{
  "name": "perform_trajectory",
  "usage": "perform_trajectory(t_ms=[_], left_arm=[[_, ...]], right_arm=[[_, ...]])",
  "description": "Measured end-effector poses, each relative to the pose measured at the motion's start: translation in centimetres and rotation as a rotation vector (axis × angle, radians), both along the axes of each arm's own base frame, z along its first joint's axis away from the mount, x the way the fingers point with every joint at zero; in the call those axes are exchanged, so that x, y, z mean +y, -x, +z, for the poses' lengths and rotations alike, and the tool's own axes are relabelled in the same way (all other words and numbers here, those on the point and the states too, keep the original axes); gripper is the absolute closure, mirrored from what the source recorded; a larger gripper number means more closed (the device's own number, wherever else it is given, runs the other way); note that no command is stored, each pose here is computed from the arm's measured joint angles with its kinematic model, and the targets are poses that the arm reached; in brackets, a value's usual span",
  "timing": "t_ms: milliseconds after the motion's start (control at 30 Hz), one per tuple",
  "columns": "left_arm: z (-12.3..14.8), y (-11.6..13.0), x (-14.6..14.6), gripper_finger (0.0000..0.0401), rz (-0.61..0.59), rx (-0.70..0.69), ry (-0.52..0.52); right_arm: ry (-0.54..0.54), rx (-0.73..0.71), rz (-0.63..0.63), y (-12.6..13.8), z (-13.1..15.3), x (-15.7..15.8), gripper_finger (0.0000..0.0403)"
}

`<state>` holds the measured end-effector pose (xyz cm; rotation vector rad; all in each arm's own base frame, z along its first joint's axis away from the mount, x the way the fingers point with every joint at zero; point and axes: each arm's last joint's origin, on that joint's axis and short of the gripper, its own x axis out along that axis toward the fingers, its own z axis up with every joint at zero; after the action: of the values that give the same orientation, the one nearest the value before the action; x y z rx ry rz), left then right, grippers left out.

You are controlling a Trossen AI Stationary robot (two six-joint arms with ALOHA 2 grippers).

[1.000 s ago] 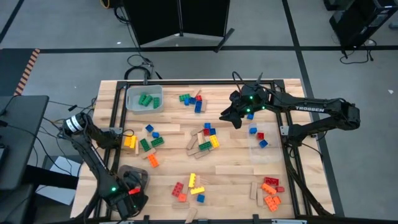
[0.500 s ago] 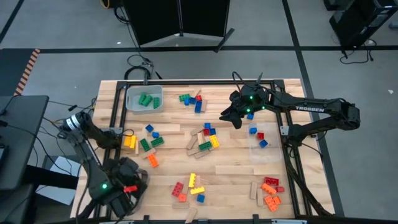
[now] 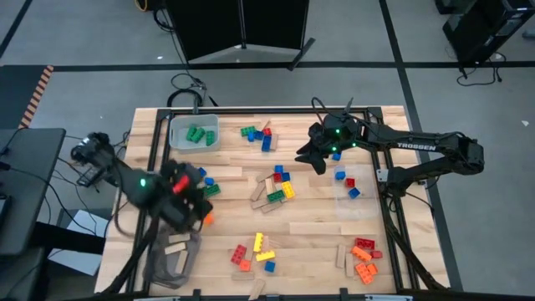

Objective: Sort blocks by size
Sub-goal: Put the brown block into the black bin

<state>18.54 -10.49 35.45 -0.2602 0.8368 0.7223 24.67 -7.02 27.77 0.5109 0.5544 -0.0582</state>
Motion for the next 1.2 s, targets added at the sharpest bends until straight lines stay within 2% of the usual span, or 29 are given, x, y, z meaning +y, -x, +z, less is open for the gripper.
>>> perform_trajectory(t_ms=[200, 433, 633, 833, 1000, 1200], left_arm=[[1.9, 0.1, 3.9, 0.0258, 0.001, -0.047, -0.065], [3.1, -2.5, 6.1, 0.0258, -0.155, -0.098, -0.196], [1.8, -5.0, 8.2, 0.0258, -0.260, -0.104, -0.223], [-1.5, -6.5, 10.7, 0.0258, -0.308, -0.106, -0.235], [-3.2, -5.1, 12.0, 0.0258, -0.301, -0.188, -0.246], [-4.8, -0.6, 12.5, 0.0258, -0.257, -0.259, -0.243]], right_arm=[[0.137, -0.014, -0.038, -0.1, 0.2, -0.3, 0.0219], [0.370, -0.124, -0.093, -0.7, 1.4, -1.0, 0.0219], [0.376, -0.162, -0.106, -0.8, 1.8, -1.0, 0.0219], [0.351, -0.139, -0.108, -0.8, 1.6, -0.9, 0.0210], [0.348, -0.114, -0.112, -1.0, 2.6, -0.2, 0.0196], [0.403, -0.066, -0.185, -1.3, 4.9, 0.3, 0.0182]])
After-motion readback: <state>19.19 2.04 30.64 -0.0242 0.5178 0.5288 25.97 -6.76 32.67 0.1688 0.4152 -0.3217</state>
